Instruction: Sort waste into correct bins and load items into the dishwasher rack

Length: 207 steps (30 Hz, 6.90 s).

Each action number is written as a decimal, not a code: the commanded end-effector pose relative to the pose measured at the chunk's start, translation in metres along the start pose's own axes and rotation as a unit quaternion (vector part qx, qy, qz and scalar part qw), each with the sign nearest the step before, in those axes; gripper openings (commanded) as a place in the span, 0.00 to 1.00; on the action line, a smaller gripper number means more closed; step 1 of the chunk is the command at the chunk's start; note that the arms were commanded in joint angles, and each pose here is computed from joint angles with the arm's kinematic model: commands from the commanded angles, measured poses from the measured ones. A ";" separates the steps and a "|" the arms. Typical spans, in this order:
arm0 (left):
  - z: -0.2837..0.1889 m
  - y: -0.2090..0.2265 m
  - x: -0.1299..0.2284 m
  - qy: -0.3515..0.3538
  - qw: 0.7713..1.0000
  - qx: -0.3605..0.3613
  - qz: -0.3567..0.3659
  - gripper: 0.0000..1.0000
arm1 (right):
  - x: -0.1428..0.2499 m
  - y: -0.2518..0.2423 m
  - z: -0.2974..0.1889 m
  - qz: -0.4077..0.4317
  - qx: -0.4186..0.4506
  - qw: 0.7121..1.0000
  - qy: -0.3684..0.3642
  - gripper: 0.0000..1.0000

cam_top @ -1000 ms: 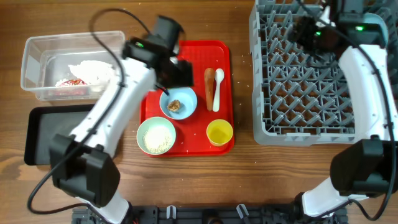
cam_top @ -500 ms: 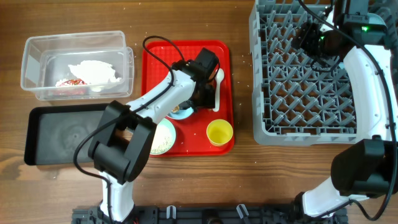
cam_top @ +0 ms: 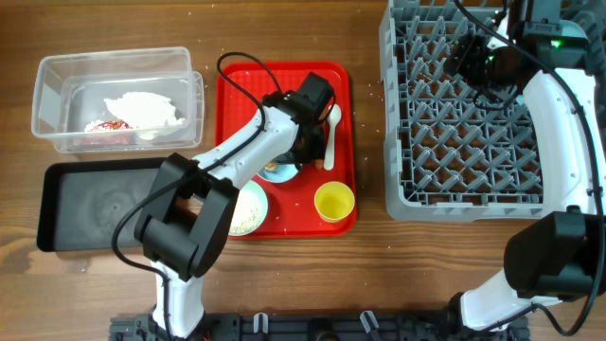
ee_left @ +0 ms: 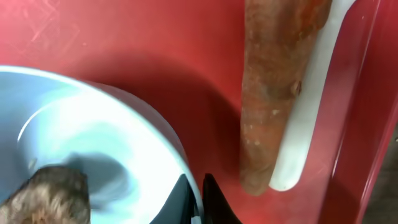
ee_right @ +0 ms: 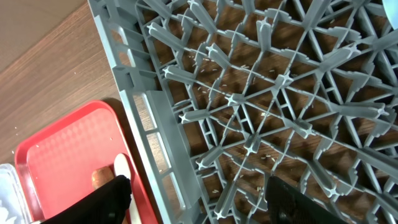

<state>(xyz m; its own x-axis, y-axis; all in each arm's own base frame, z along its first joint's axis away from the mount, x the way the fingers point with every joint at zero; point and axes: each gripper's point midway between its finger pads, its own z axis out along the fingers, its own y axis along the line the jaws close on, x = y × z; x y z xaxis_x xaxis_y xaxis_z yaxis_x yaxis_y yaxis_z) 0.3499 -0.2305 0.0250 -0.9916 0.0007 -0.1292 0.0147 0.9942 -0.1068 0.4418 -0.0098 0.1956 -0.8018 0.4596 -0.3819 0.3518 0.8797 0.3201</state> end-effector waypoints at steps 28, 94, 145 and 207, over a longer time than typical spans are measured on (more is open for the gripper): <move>-0.194 0.180 0.014 -0.006 0.963 0.242 -0.118 0.04 | 0.003 -0.010 0.002 -0.034 0.033 0.999 0.003 0.72; -0.181 0.355 0.032 -0.256 0.709 0.538 -0.377 0.04 | 0.019 -0.018 0.001 -0.042 0.050 0.997 0.036 0.72; -0.208 0.096 -0.126 -0.242 0.961 0.087 -0.102 0.80 | 0.033 0.079 0.004 -0.128 -0.118 0.984 0.035 0.79; -0.241 0.256 -0.078 -0.209 0.936 0.022 -0.284 0.98 | -0.139 -0.016 -0.012 -0.248 0.492 0.783 -0.290 0.04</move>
<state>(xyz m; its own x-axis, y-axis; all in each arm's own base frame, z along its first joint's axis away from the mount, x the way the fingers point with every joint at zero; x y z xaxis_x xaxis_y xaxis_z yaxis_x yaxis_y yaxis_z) 0.3998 0.0496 0.2464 -0.7010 -0.5788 -0.4167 -0.4870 0.8153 -0.3133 0.5366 -0.0706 0.2590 -0.4963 -0.0070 -0.8681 0.6341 0.6801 -0.3680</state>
